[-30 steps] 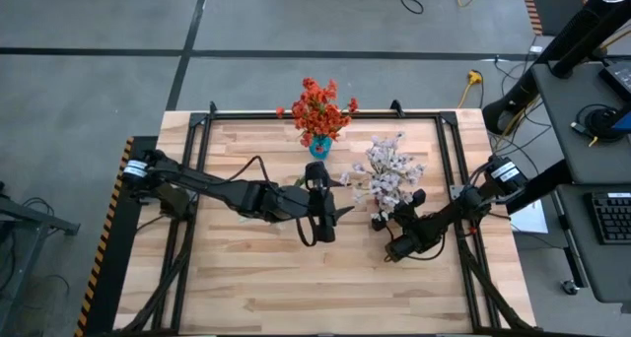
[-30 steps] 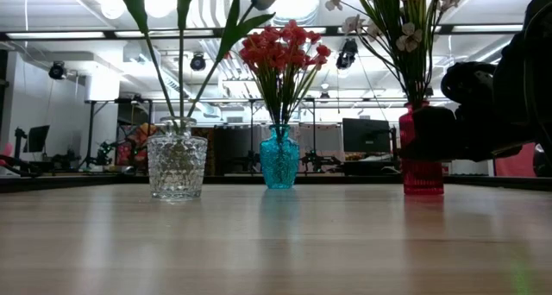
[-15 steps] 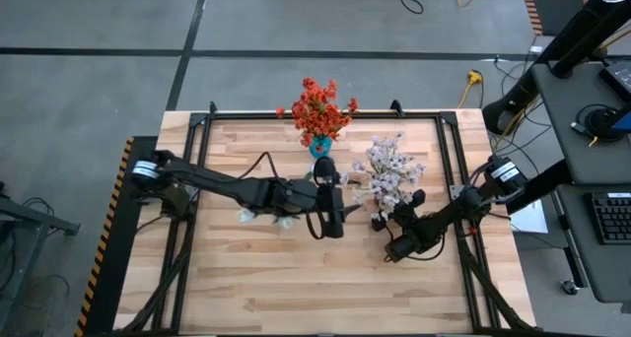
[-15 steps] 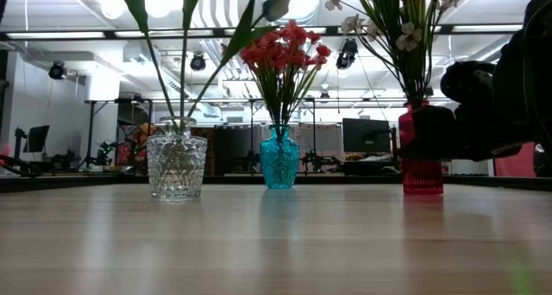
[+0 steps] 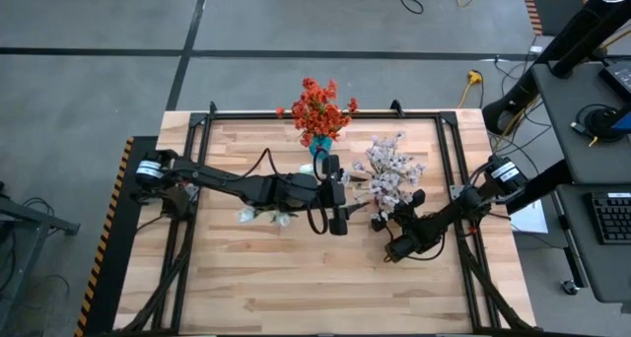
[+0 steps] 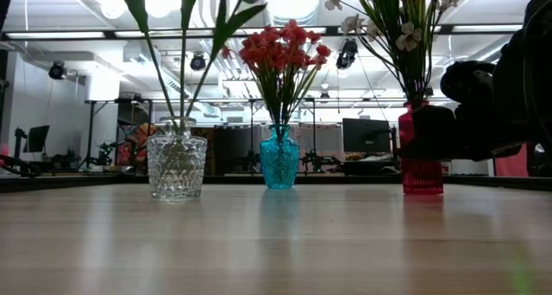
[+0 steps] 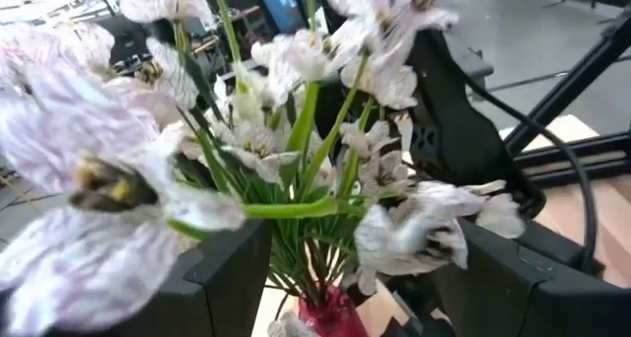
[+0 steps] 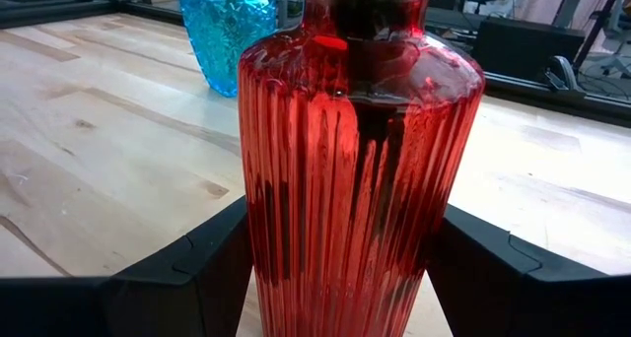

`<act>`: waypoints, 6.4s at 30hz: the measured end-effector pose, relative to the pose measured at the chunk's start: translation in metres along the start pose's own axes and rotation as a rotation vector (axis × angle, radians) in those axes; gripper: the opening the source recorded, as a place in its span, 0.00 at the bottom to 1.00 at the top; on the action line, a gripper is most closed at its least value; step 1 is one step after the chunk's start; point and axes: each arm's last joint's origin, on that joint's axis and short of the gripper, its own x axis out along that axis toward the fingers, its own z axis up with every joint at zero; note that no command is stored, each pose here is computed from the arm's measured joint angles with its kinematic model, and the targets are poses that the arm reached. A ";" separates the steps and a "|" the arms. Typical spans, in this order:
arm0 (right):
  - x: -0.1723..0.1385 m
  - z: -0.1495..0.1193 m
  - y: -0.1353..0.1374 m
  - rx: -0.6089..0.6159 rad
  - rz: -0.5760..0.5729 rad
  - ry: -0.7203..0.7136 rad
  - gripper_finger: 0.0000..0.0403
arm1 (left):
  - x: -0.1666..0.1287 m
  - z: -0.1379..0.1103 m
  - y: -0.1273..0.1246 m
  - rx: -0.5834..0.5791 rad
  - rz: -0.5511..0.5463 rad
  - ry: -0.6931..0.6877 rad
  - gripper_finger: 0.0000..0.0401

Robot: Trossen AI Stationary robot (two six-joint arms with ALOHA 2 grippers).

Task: Sort flowers into vase by color
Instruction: Put the white flowers into the red vase, then return to Home Position

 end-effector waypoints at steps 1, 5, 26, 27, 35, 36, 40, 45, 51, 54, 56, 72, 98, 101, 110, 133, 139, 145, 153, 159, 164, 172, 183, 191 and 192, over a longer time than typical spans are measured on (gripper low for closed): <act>0.000 0.000 0.000 0.000 0.000 0.000 0.62 | 0.002 -0.001 0.000 -0.001 0.002 0.000 0.60; 0.000 0.000 0.000 0.000 0.000 0.000 0.62 | 0.009 -0.008 -0.001 -0.005 0.013 -0.011 0.60; 0.000 0.000 0.000 0.002 0.001 0.000 0.62 | 0.014 -0.009 0.005 -0.007 -0.008 -0.052 0.50; 0.000 0.000 0.000 0.002 0.001 0.000 0.62 | 0.014 -0.008 0.005 -0.015 -0.014 -0.061 0.50; 0.000 0.000 0.000 0.003 0.001 0.000 0.62 | 0.016 -0.009 0.013 -0.038 0.003 -0.070 0.48; 0.000 0.000 0.000 0.003 0.001 0.000 0.62 | 0.016 -0.009 0.013 -0.038 0.004 -0.070 0.48; 0.000 0.000 0.000 0.003 0.001 0.000 0.62 | 0.016 -0.008 0.013 -0.035 0.000 -0.080 0.41; 0.000 0.000 0.000 0.003 0.001 0.000 0.62 | 0.016 -0.008 0.013 -0.033 -0.006 -0.086 0.27; 0.000 0.000 0.000 0.003 0.001 0.001 0.62 | 0.016 -0.007 0.013 -0.035 -0.003 -0.093 0.10; 0.000 0.000 0.000 0.003 0.001 0.001 0.62 | 0.016 -0.007 0.013 -0.035 -0.003 -0.093 0.03; 0.000 0.000 0.000 0.003 0.001 0.001 0.62 | 0.016 -0.007 0.013 -0.035 -0.003 -0.093 0.01; 0.000 0.000 0.001 -0.002 0.003 0.005 0.61 | 0.038 -0.019 0.006 -0.018 -0.009 -0.040 0.00; 0.000 0.000 0.001 -0.014 0.003 0.006 0.62 | 0.051 -0.002 0.005 0.029 -0.066 0.161 0.25; 0.000 0.000 0.001 -0.013 0.003 0.006 0.62 | 0.047 0.010 0.009 0.035 -0.072 0.183 0.35; 0.000 0.001 0.002 -0.008 0.004 0.007 0.63 | 0.026 0.039 0.019 0.100 -0.063 0.287 0.49; -0.005 0.003 0.007 0.005 0.030 0.037 0.83 | -0.117 0.101 0.027 0.121 0.085 0.166 0.50; -0.014 0.006 0.007 -0.003 0.070 0.073 0.81 | -0.179 0.094 0.015 0.076 0.188 0.122 0.50; -0.031 0.020 0.007 -0.015 0.146 0.072 0.81 | -0.226 0.071 0.000 -0.014 0.184 0.069 0.50; -0.053 0.046 0.000 -0.038 0.255 0.083 0.81 | -0.251 0.040 -0.008 -0.070 0.240 0.043 0.50; -0.069 0.061 -0.011 -0.044 0.353 0.159 0.80 | -0.259 0.038 -0.015 -0.071 0.199 0.039 0.50; -0.088 0.071 -0.025 -0.070 0.456 0.192 0.81 | -0.267 0.028 -0.020 -0.053 0.183 0.065 0.50; -0.106 0.101 -0.040 -0.177 0.601 0.094 0.80 | -0.264 0.006 -0.011 -0.058 0.116 -0.011 0.49; -0.094 0.157 -0.034 -0.297 0.692 -0.152 0.80 | -0.278 -0.027 0.038 -0.040 0.060 -0.151 0.38; -0.071 0.175 -0.037 -0.283 0.871 -0.265 0.80 | -0.303 -0.068 0.054 -0.122 0.086 -0.213 0.32; -0.067 0.175 -0.038 -0.278 0.889 -0.277 0.80 | -0.305 -0.073 0.055 -0.134 0.088 -0.222 0.31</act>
